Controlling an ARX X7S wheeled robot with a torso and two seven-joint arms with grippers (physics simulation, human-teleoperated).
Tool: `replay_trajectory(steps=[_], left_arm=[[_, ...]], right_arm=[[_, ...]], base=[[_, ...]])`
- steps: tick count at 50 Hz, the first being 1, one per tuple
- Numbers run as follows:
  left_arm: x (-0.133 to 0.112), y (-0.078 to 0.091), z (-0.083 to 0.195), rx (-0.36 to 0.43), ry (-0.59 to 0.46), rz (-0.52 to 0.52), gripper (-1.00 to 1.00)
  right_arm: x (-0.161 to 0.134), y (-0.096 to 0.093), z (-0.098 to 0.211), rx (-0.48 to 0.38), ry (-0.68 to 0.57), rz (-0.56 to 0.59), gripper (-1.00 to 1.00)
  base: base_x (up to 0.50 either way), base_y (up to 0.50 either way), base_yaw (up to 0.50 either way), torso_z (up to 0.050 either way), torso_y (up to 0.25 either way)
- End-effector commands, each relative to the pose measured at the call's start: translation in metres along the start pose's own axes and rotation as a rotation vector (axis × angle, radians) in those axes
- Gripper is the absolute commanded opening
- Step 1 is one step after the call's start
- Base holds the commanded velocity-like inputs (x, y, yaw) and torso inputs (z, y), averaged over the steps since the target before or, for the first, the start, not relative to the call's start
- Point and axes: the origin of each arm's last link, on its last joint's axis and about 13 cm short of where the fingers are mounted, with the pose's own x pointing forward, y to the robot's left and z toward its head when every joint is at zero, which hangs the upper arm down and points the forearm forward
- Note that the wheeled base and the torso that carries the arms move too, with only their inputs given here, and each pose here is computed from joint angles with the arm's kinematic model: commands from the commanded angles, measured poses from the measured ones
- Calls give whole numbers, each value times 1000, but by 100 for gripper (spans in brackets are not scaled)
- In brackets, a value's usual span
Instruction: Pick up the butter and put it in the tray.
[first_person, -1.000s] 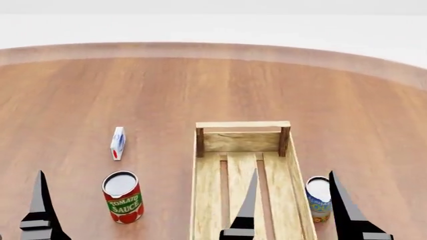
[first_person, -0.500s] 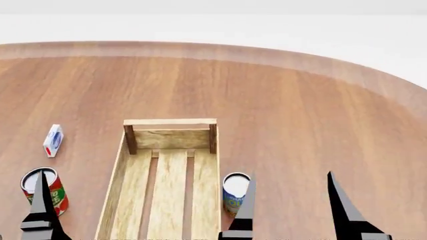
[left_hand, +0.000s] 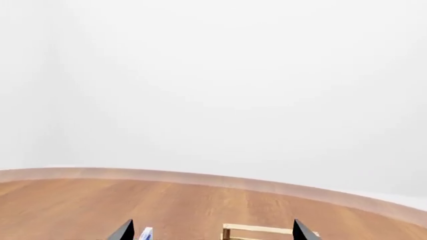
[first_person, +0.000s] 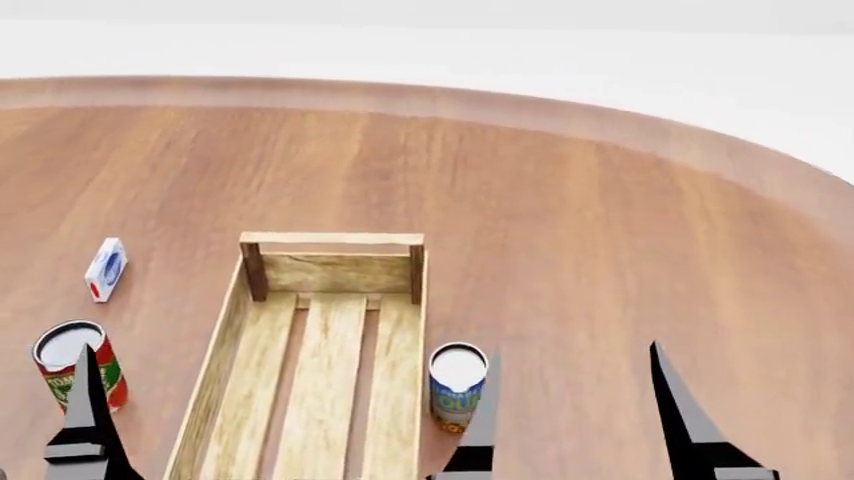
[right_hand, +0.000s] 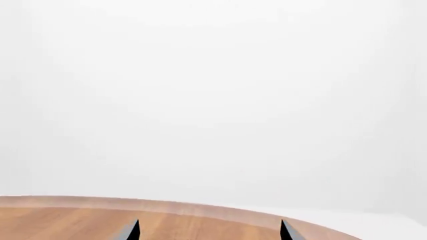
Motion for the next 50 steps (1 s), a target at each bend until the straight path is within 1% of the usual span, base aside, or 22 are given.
replay_trajectory(steps=[1, 12, 13, 18, 20, 22, 24, 25, 27, 28, 29, 30, 31, 33, 36, 38, 41, 43, 44, 46, 50], left_arm=[[0, 1, 3, -24, -27, -24, 100], [-1, 2, 4, -23, -30, -20, 100], [0, 2, 5, -23, -29, -20, 100], [-1, 2, 4, -23, -27, -21, 100], [-1, 2, 5, -22, -28, -20, 100], [0, 3, 5, -20, -30, -19, 100], [0, 3, 4, -18, -28, -17, 100], [0, 3, 4, -18, -27, -17, 100], [0, 3, 4, -16, -27, -16, 100], [0, 3, 3, -17, -25, -16, 100], [0, 3, 3, -16, -24, -17, 100], [0, 3, 3, -16, -24, -17, 100], [0, 2, 3, -17, -24, -17, 100], [0, 2, 3, -17, -22, -17, 100], [0, 1, 1, -17, -18, -19, 100], [0, 1, 0, -14, -17, -23, 100], [-1, 0, 0, -14, -17, -26, 100], [0, 0, 0, -14, -17, -25, 100], [0, 0, 0, -14, -17, -25, 100], [0, 0, 0, -14, -20, -23, 100], [-1, 0, 0, -16, -18, -25, 100]], right_arm=[[2, -1, -1, -33, -19, 24, 100], [1, 2, -1, -17, -23, 52, 100], [1, 3, -2, -12, -18, 72, 100], [1, 4, -3, -13, -11, 96, 100], [0, 5, -3, -32, -6, 111, 100], [0, 5, -2, -31, -3, 124, 100], [-2, 5, -1, -47, -8, 171, 100], [-2, 4, -1, -40, -8, 173, 100], [-4, 2, -3, -57, 19, 201, 100], [-5, 0, -3, -32, 22, 223, 100], [-8, -5, -2, -5, 27, 273, 100], [-10, -6, -3, -12, 35, 299, 100], [-13, -9, -4, -30, 49, 354, 100], [-17, -14, -3, 1, 64, 378, 100], [-24, -24, -3, 19, 87, 382, 100], [-30, -28, -3, 15, 123, 444, 100], [-36, -31, -1, 37, 114, 485, 100], [-38, -36, -3, 12, 146, 499, 100], [-38, -36, -3, 12, 146, 499, 100], [-42, -41, -2, 29, 164, 544, 100], [-44, -46, 5, 27, 155, 563, 100]], base=[[0, 0, 500, 0, 0], [0, 0, 500, 0, 0], [0, 0, 500, 0, 0], [0, 0, 500, 0, 0], [0, 0, 500, 0, 0], [0, 0, 500, 0, 0], [0, 0, 408, 0, 0], [0, 0, 0, 0, 0], [0, 0, 0, 0, 0], [0, 0, 0, 0, 0], [0, 0, 0, 0, 0], [0, 0, 0, 0, 0], [0, 0, 0, 0, 0], [0, 0, 0, 0, 0], [0, 0, 0, 0, 0], [0, 0, 0, 0, 0], [0, 0, 0, 0, 0], [0, 0, 0, 0, 0], [0, 0, 0, 0, 0], [0, 0, 0, 0, 0], [0, 0, 0, 0, 0]])
